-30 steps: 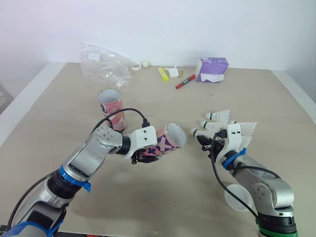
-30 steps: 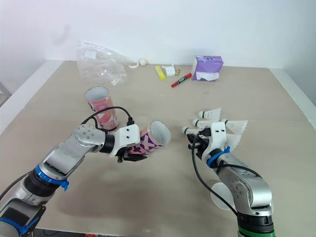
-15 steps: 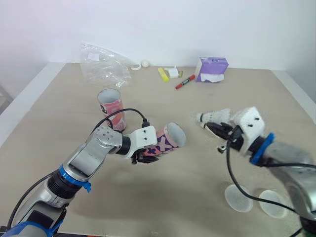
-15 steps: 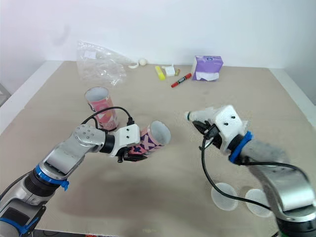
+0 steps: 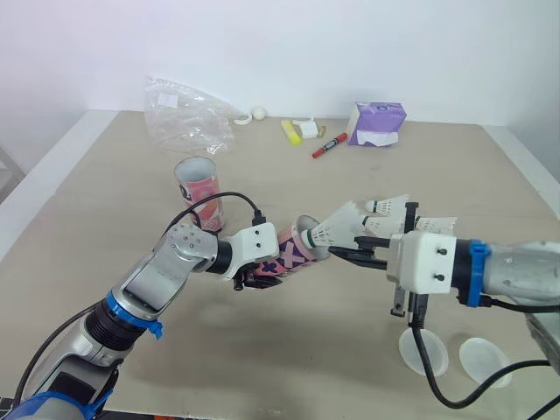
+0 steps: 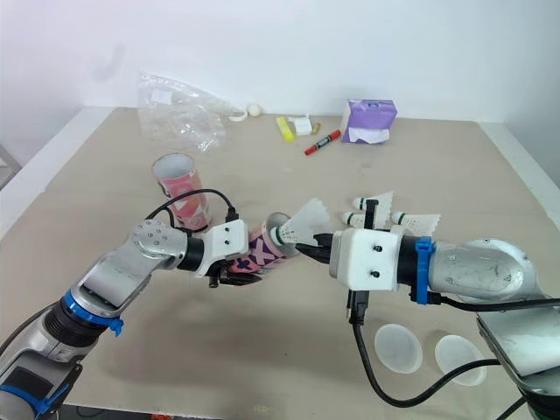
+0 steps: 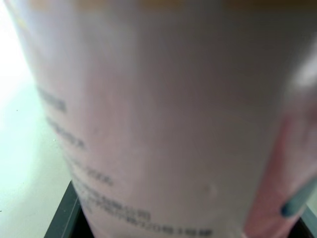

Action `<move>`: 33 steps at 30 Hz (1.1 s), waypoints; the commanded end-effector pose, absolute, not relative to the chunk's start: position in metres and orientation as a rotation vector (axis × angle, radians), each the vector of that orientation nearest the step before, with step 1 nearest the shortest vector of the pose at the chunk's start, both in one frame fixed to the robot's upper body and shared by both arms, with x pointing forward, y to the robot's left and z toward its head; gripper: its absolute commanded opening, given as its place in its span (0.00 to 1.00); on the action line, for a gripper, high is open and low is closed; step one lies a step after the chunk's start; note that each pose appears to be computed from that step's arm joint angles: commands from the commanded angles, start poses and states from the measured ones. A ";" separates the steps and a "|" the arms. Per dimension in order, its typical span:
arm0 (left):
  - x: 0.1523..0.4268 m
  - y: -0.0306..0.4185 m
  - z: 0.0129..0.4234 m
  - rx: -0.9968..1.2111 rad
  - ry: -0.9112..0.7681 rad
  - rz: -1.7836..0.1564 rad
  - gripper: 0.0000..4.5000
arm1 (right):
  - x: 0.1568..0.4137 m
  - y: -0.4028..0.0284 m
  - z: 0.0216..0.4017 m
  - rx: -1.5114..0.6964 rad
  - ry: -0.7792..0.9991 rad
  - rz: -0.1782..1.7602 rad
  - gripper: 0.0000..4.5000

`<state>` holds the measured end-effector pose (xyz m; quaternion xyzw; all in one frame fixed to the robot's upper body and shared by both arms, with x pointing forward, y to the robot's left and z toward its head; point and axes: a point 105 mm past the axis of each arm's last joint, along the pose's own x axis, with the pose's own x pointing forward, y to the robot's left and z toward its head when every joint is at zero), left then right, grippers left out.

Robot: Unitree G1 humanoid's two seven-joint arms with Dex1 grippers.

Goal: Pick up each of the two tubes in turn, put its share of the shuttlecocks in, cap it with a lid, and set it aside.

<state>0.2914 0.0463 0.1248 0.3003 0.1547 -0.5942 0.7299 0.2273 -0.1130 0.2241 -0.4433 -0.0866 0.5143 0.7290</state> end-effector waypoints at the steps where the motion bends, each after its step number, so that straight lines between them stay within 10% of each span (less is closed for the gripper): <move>1: 0.281 0.043 0.107 0.646 0.414 -1.359 0.53 | 0.229 -0.111 0.227 -1.031 -0.215 1.135 0.01; 3: 0.281 0.043 0.107 0.645 0.415 -1.358 0.53 | 0.231 -0.109 0.229 -1.024 -0.222 1.139 0.01; 12: 0.281 0.044 0.107 0.646 0.419 -1.361 0.53 | 0.230 -0.126 0.247 -0.722 -0.152 1.057 0.96; 21: 0.281 0.043 0.107 0.650 0.418 -1.372 0.53 | 0.262 -0.264 0.185 -0.084 0.096 0.387 0.98; 33: 0.280 0.043 0.106 0.646 0.421 -1.367 0.53 | 0.276 -0.283 0.138 -0.040 0.172 0.327 0.98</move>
